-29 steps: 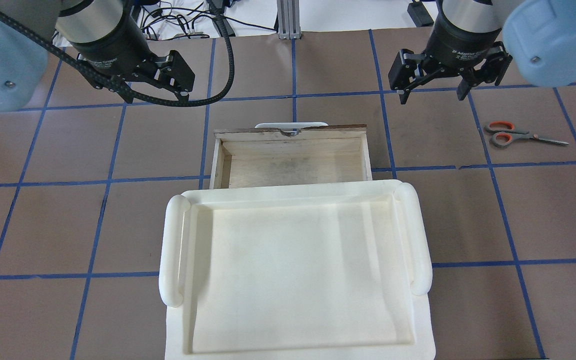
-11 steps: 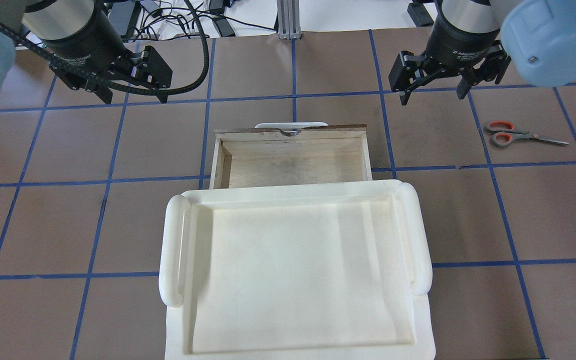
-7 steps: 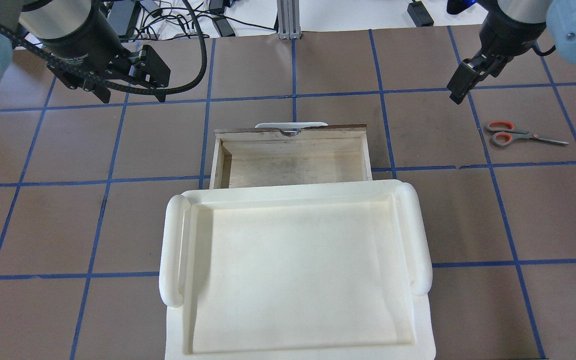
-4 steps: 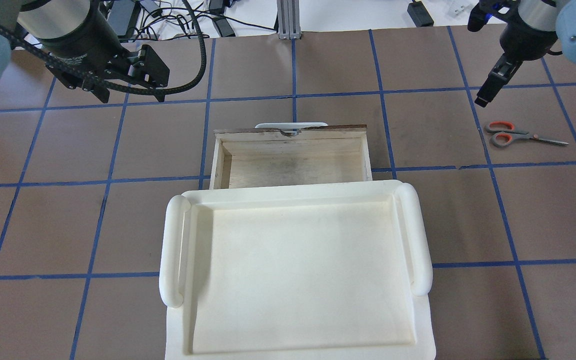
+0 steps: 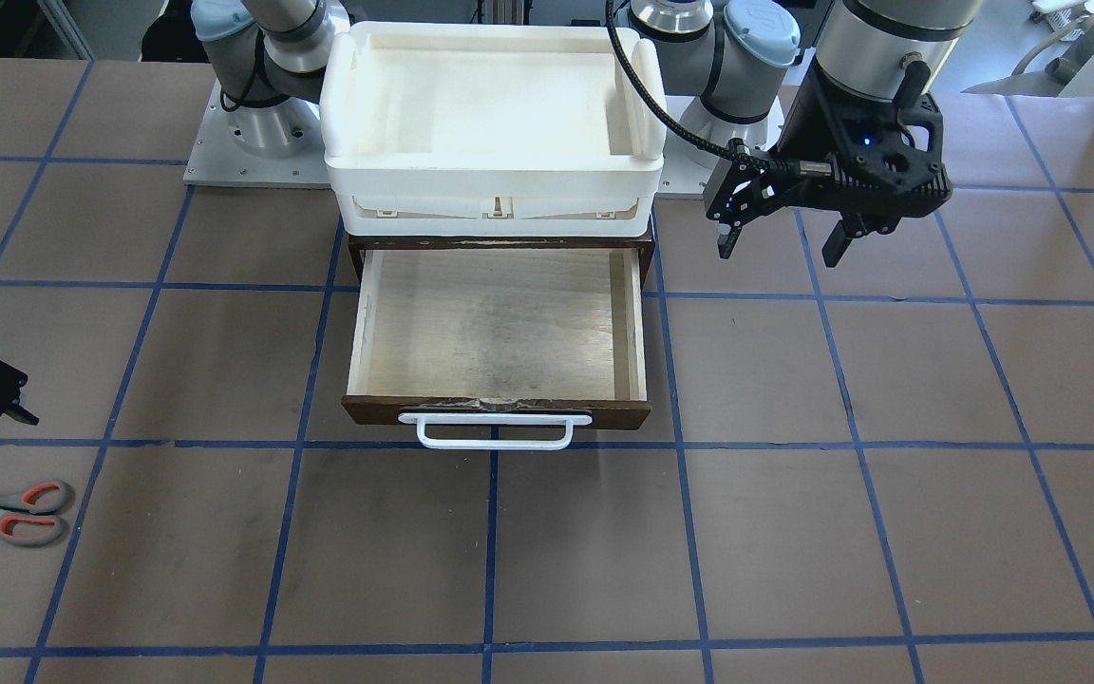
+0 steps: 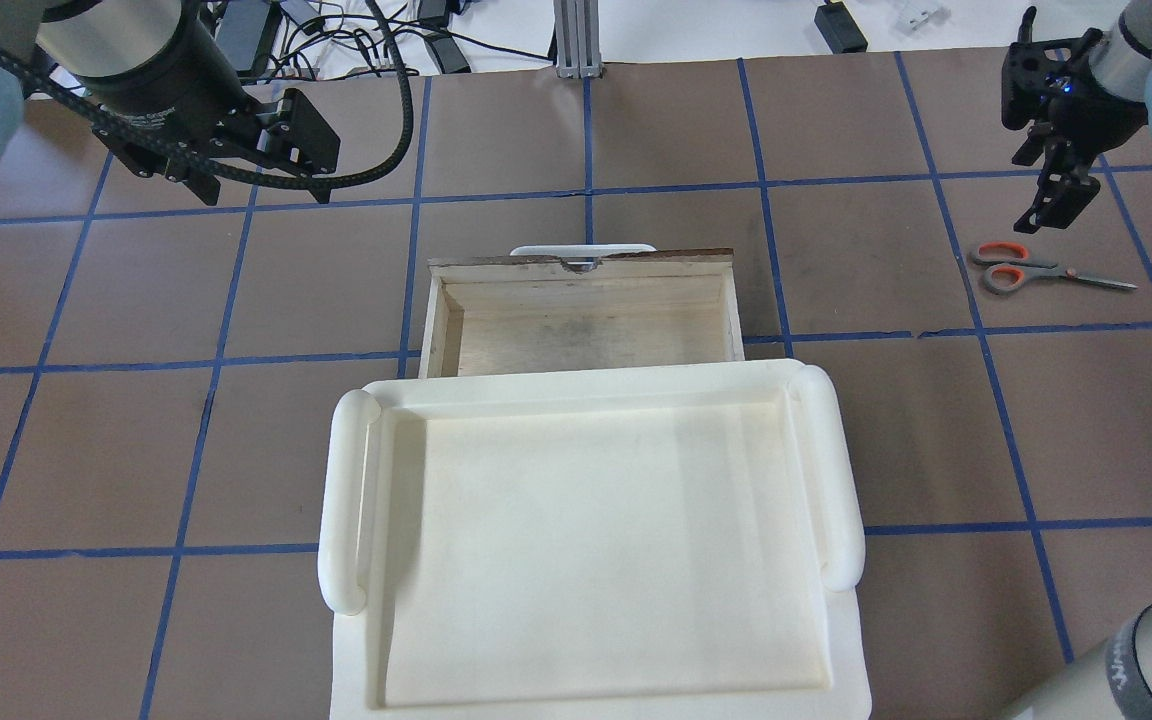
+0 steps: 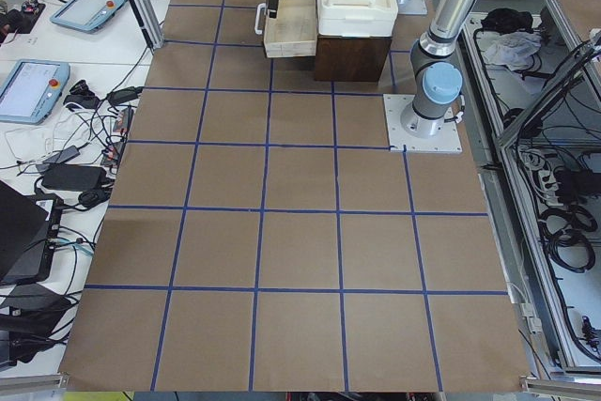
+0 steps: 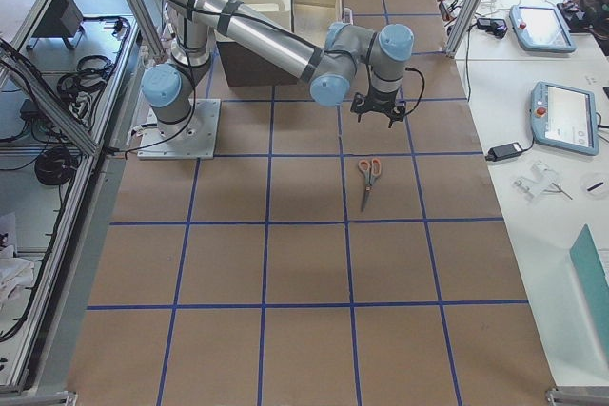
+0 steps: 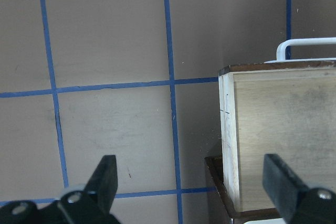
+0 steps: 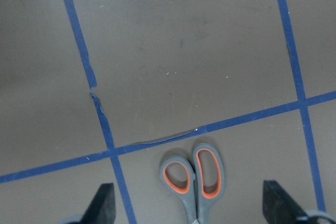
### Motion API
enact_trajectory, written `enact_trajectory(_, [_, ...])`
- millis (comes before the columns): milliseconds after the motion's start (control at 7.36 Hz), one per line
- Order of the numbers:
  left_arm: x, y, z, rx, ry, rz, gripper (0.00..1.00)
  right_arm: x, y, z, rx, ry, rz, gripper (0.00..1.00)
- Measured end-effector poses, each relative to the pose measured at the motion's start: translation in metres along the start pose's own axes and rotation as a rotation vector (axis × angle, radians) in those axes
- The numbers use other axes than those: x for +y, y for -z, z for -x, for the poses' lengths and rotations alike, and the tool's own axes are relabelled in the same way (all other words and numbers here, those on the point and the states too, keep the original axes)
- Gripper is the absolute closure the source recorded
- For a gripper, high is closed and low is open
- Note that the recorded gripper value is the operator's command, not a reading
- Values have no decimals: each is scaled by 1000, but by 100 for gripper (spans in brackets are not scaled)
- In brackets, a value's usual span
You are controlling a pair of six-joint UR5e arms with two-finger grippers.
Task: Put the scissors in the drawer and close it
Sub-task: 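Move the right gripper over the orange-and-grey scissors and lower it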
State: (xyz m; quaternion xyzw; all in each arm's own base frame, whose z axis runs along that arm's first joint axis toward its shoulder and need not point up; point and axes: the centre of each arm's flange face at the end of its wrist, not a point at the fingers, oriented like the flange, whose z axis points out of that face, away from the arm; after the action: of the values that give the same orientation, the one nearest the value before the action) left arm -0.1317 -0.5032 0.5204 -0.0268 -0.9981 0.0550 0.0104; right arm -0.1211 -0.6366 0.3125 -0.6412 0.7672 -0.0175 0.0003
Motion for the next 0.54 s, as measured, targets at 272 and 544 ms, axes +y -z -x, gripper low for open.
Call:
enact_trajectory(272, [0, 0, 0, -1, 0, 0, 0, 33, -37, -14, -7, 159, 39, 0])
enact_trajectory(544, [0, 0, 0, 0, 0, 1, 0, 51, -61, -19, -37, 267, 85, 0])
